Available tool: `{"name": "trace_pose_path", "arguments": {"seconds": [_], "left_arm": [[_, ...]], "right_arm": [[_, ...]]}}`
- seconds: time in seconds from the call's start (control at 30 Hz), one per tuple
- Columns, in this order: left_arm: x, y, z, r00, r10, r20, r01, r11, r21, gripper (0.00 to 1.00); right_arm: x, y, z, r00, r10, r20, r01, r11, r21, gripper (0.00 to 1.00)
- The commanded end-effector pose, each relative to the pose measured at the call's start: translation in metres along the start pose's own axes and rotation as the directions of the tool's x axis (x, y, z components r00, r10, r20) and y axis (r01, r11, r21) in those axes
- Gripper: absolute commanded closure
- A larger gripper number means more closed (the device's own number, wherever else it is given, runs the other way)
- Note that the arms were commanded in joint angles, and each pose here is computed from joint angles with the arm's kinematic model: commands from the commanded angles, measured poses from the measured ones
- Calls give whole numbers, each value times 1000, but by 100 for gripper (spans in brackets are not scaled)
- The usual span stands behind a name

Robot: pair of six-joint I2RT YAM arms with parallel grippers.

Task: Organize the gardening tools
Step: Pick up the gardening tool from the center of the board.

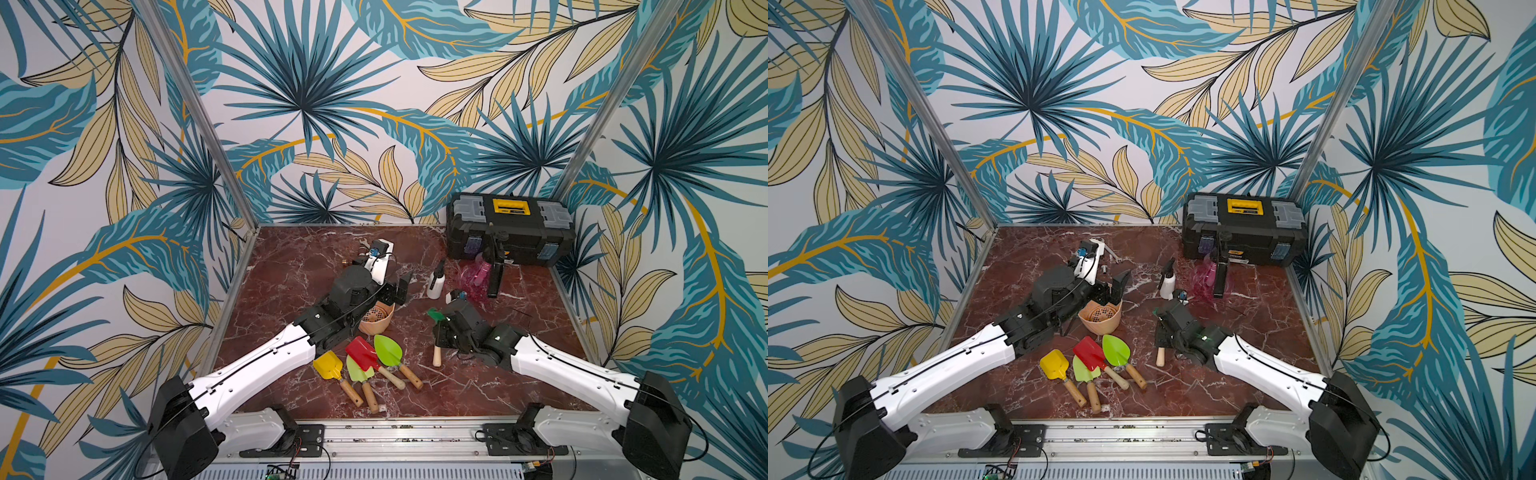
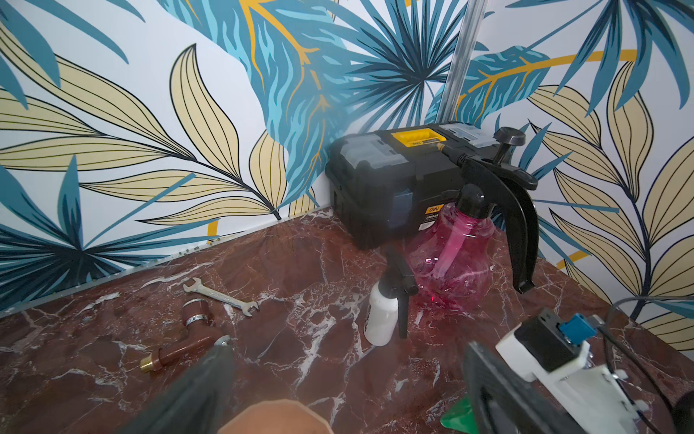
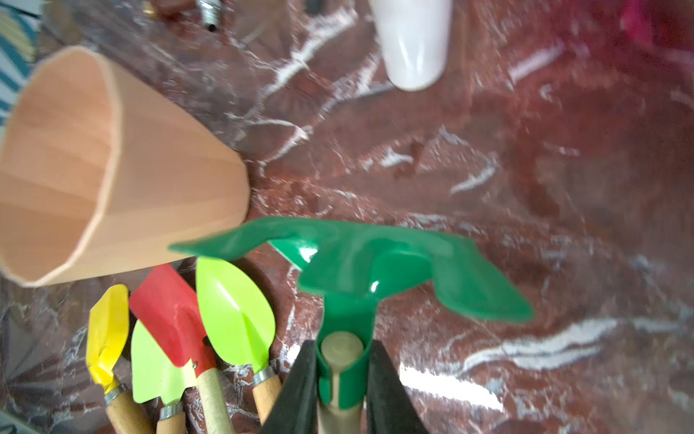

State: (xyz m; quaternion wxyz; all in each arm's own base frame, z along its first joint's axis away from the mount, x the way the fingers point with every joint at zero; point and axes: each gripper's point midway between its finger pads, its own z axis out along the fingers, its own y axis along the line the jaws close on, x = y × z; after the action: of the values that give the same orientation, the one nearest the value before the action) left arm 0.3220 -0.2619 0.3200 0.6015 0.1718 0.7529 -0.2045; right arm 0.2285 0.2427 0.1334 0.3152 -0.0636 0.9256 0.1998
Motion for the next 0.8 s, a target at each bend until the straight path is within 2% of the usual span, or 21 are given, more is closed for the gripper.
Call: {"name": "trace_pose_path", "arguments": {"seconds": [0.0, 0.17, 0.23, 0.4, 0.5, 0.6, 0.77], "left_arm": [[-4, 9, -11, 1000, 4, 6, -4, 1000, -28, 0], [-17, 14, -28, 999, 17, 30, -16, 1000, -21, 0], [-24, 10, -36, 999, 21, 34, -21, 1000, 16, 0], [-34, -12, -55, 999, 38, 7, -38, 986, 165, 0], [-42, -19, -66, 999, 33, 7, -34, 977, 211, 0], [-48, -15, -76, 999, 27, 23, -31, 980, 195, 0], [-54, 3, -91, 998, 22, 63, -29, 994, 109, 0]], "right_arm": [[-28, 24, -13, 962, -227, 150, 242, 967, -85, 84], [-52, 46, -30, 888, -329, 321, 386, 913, -132, 84], [-57, 56, -35, 865, -347, 362, 426, 890, -163, 84], [-57, 88, -51, 771, -415, 483, 580, 772, -261, 83], [-64, 104, -63, 716, -403, 569, 633, 719, -287, 83], [-69, 117, -70, 672, -375, 638, 669, 677, -306, 83], [-80, 139, -63, 648, -341, 682, 690, 641, -335, 83]]}}
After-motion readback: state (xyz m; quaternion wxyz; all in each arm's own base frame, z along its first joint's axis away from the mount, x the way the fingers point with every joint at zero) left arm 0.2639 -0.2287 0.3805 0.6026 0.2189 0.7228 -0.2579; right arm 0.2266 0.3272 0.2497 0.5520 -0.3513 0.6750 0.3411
